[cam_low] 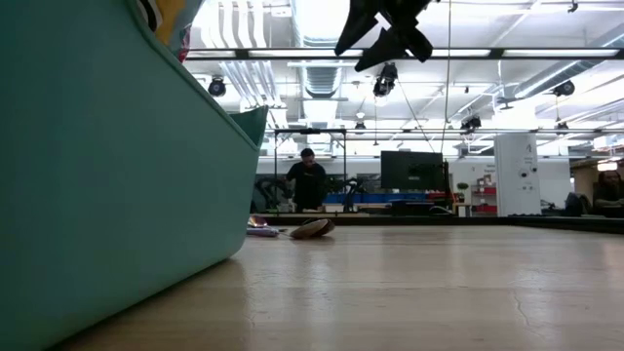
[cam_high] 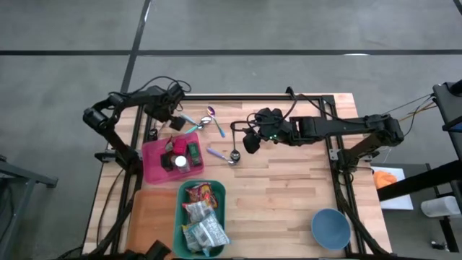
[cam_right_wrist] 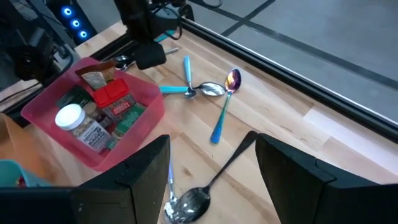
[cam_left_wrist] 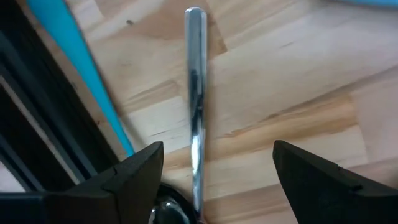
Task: Pick & Place Food Item
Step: Put the blue and black spoon into the orange bin
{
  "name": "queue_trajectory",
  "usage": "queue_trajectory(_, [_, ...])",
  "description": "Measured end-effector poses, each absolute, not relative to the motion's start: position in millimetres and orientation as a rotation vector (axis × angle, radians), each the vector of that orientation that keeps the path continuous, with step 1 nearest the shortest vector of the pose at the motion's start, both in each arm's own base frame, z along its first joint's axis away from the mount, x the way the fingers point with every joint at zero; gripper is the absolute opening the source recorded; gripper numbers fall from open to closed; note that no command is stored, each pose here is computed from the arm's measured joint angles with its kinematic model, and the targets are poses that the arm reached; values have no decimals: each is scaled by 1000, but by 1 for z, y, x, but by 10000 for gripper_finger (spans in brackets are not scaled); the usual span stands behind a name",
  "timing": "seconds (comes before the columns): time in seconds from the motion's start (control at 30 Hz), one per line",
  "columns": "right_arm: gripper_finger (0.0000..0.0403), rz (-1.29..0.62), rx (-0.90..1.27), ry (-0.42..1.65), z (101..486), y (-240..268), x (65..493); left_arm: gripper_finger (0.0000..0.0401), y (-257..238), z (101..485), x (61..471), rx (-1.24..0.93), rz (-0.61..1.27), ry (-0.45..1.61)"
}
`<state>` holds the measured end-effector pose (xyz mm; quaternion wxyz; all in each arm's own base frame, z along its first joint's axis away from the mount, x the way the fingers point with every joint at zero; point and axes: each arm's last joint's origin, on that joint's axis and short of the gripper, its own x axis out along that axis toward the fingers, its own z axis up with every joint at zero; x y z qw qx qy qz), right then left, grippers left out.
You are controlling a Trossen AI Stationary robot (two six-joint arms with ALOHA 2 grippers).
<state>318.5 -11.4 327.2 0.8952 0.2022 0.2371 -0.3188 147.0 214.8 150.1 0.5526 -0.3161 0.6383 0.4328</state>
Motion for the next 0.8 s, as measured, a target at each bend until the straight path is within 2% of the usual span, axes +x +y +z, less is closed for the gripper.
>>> queue_trajectory(0.5, [233,-675,421,494,326,-16,318,300,217,153,147,-787,989,1495])
queue_trajectory(0.63, [233,-673,422,492,327,-15,318,300,221,159,144,-851,925,1478])
queue_trajectory(0.8, [233,-672,424,489,327,-15,318,300,227,163,141,-899,948,1437])
